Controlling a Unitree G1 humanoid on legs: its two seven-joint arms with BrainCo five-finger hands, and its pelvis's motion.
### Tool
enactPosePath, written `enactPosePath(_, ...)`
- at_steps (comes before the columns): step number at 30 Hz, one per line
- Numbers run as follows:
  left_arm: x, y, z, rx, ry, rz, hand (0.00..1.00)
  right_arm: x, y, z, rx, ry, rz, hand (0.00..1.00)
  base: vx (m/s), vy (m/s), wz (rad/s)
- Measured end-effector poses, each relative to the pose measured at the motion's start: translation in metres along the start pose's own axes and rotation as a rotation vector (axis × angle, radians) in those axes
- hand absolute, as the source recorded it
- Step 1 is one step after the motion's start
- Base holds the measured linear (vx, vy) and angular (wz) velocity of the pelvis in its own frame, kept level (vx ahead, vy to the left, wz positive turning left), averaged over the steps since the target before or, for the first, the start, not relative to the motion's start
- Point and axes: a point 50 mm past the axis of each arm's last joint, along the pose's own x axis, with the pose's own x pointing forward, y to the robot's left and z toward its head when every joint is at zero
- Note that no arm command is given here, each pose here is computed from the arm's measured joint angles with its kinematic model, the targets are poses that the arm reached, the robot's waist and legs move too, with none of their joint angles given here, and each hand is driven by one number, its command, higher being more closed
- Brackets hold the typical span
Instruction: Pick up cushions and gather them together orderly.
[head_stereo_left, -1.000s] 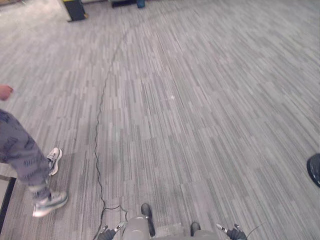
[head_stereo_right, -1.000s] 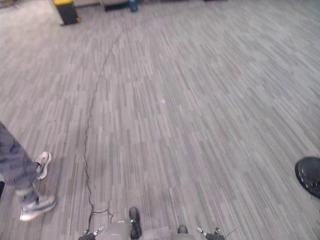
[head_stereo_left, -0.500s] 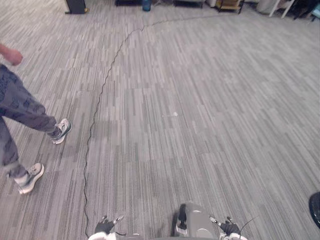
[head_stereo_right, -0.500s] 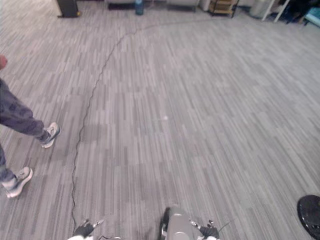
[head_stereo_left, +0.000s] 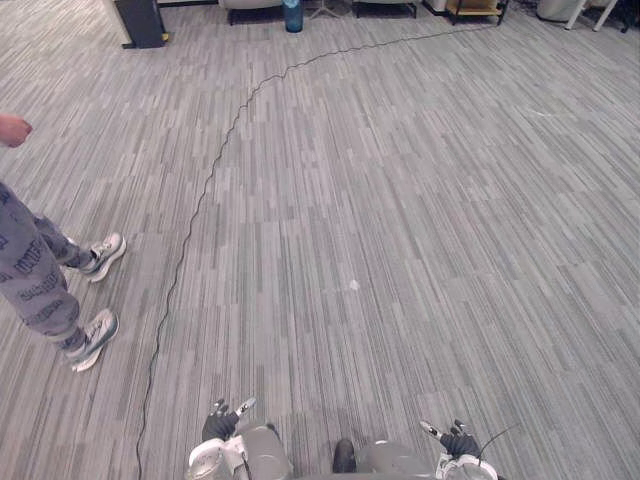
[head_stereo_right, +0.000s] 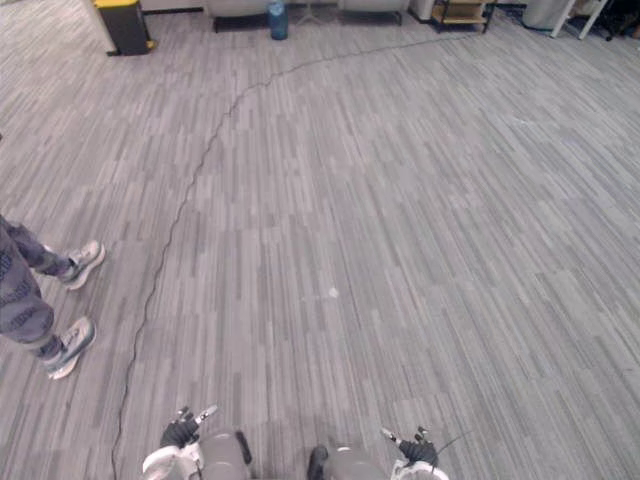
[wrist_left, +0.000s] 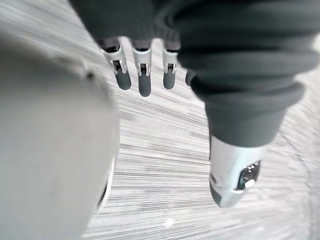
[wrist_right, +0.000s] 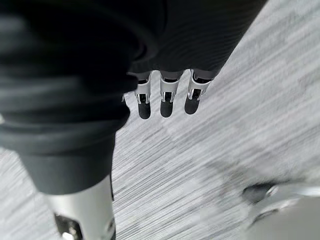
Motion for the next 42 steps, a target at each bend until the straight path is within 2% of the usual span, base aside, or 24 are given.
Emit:
enactPosePath(4, -0.001, 0.002, -0.002, -0.028, 0.001, 0.008, 0.00, -0.002, 0.008, -0.008, -0.005, 0.028, 0.016, 0.00, 0.55, 0.317, -0.88)
enactPosePath(10, 0.004, 0.016, 0.003, 0.059, 0.020, 0.024, 0.00, -0.008, 0.026, -0.013, 0.029, 0.021, 0.065, 0.00, 0.58, 0.245, -0.43)
enactPosePath(20, 0.005, -0.005, -0.009, 0.213, 0.090, -0.070, 0.00, 0.003, 0.019, 0.023, -0.032, -0.094, 0.074, 0.00, 0.60, -0.003, -0.27)
enactPosePath(23, 0.003, -0.015, -0.013, 0.186, 0.098, -0.087, 0.00, 0.005, -0.001, 0.019, -0.041, -0.069, 0.023, 0.00, 0.67, -0.213, -0.10)
enactPosePath(26, 0.001, -0.021, -0.010, 0.103, 0.070, -0.075, 0.00, 0.004, -0.009, 0.024, -0.029, -0.086, -0.005, 0.00, 0.65, -0.171, -0.55)
enactPosePath(32, 0.004, -0.010, 0.012, 0.075, -0.032, -0.042, 0.00, -0.001, 0.023, 0.011, -0.050, -0.049, 0.084, 0.00, 0.58, -0.040, -0.93)
enactPosePath(38, 0.002, -0.012, 0.007, 0.008, -0.026, -0.023, 0.00, -0.002, 0.020, 0.007, -0.046, -0.038, 0.063, 0.00, 0.59, 0.258, -1.01)
enactPosePath(42, 0.002, 0.011, 0.004, 0.022, -0.007, 0.030, 0.00, -0.009, 0.029, -0.014, -0.030, 0.019, 0.081, 0.00, 0.66, 0.378, -1.05)
